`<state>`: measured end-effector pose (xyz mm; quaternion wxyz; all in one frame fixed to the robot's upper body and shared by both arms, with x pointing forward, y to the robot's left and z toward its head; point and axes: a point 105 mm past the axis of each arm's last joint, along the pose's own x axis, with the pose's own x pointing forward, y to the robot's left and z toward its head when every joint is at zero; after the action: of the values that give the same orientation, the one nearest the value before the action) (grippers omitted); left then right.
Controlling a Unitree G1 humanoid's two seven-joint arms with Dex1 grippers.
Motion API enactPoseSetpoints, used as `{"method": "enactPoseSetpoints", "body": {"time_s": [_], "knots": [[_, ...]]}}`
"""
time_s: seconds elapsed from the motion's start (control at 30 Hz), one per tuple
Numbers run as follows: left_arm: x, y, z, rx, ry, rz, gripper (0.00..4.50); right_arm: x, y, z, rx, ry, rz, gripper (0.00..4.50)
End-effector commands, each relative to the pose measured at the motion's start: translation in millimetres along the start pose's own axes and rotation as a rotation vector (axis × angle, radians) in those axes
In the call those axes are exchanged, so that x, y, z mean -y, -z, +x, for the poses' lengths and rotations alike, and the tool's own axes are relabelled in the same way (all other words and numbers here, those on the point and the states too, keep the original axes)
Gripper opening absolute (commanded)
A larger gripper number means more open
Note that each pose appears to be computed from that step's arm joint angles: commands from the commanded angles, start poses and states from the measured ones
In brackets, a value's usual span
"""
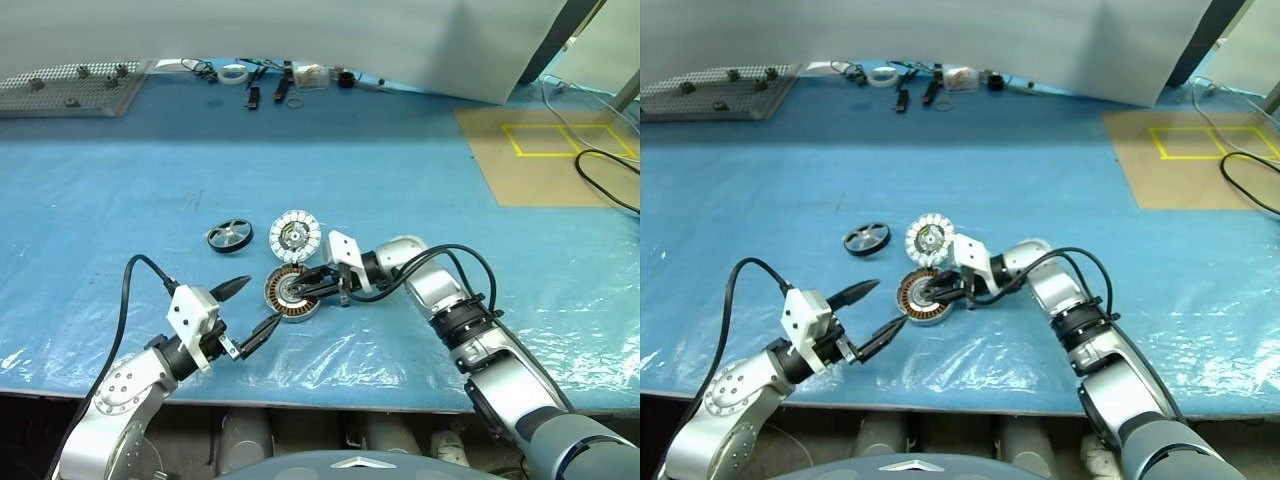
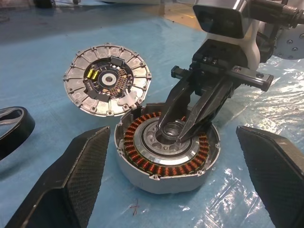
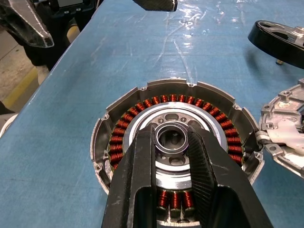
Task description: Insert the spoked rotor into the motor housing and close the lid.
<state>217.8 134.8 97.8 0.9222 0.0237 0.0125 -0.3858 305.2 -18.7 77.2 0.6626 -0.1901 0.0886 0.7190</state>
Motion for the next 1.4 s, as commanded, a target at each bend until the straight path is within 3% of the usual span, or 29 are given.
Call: {"method": "enactPoseSetpoints", "body": {"time_s": [0.03,1.4], "knots": [[6.1,-11.5,0.0,0.028,0.023,0.024,4.50,3.4,-9.6,0.0,0.022,0.008,-0.038,0.60],[6.1,-20.1,7.3,0.038,0.010,0.025,4.50,5.7,-4.3,0.9,0.011,0.021,-0.037,0.60]]}}
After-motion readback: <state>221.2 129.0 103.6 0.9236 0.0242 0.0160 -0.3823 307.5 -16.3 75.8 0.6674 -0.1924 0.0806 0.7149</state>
